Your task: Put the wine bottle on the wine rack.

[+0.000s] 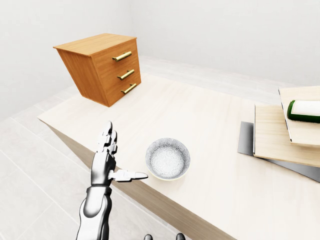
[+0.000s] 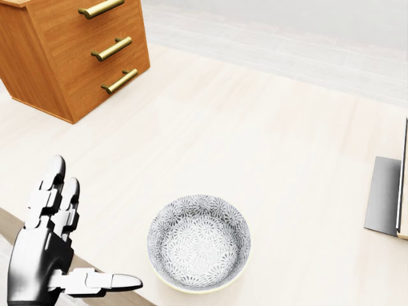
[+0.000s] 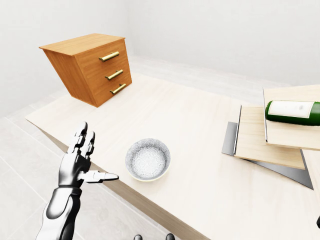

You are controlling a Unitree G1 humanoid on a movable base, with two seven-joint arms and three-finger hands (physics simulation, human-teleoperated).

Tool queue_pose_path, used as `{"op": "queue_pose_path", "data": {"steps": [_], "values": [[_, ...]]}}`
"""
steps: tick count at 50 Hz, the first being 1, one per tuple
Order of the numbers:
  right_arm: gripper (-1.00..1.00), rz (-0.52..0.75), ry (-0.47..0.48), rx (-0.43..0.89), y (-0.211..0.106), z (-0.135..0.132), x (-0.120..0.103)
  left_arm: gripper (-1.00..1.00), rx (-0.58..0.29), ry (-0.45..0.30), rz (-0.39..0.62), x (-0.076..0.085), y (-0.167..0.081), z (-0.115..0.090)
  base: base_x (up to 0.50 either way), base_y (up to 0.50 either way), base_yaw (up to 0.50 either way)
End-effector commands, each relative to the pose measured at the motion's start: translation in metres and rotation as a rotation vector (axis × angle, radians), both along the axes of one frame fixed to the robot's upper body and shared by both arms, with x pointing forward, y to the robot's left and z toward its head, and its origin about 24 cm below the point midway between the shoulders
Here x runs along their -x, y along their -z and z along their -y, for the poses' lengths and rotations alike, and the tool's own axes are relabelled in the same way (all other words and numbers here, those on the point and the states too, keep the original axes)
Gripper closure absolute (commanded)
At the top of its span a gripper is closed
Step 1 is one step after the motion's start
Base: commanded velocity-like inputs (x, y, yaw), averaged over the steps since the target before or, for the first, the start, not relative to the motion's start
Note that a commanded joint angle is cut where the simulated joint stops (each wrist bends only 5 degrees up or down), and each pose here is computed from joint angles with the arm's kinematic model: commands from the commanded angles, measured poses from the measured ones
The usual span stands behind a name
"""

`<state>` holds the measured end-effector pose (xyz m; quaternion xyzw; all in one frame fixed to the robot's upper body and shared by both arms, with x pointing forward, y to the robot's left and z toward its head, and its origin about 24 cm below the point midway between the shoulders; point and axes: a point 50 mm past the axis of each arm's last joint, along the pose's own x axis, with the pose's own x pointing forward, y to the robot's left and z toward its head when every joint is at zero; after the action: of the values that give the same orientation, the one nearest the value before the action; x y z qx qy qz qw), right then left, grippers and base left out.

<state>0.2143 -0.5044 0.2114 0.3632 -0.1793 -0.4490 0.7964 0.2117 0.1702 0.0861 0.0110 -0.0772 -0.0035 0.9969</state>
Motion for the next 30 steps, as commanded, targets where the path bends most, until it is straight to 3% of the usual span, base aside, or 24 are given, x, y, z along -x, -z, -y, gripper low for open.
{"op": "queue_pose_path", "data": {"steps": [1,4,30], "values": [[-0.83,-0.273,0.073,-0.050,0.059,0.010,0.037,-1.00,0.000,0.000,0.000,-0.001,0.000,-0.001,0.00,0.00,0.00],[-1.00,-0.280,0.074,-0.052,0.062,0.010,0.039,-1.00,0.001,0.000,0.001,-0.001,0.000,-0.001,0.00,0.00,0.00],[-1.00,-0.352,0.048,-0.040,0.088,0.014,0.067,-1.00,0.002,-0.001,-0.004,-0.002,0.003,-0.001,0.00,0.00,0.00]]}}
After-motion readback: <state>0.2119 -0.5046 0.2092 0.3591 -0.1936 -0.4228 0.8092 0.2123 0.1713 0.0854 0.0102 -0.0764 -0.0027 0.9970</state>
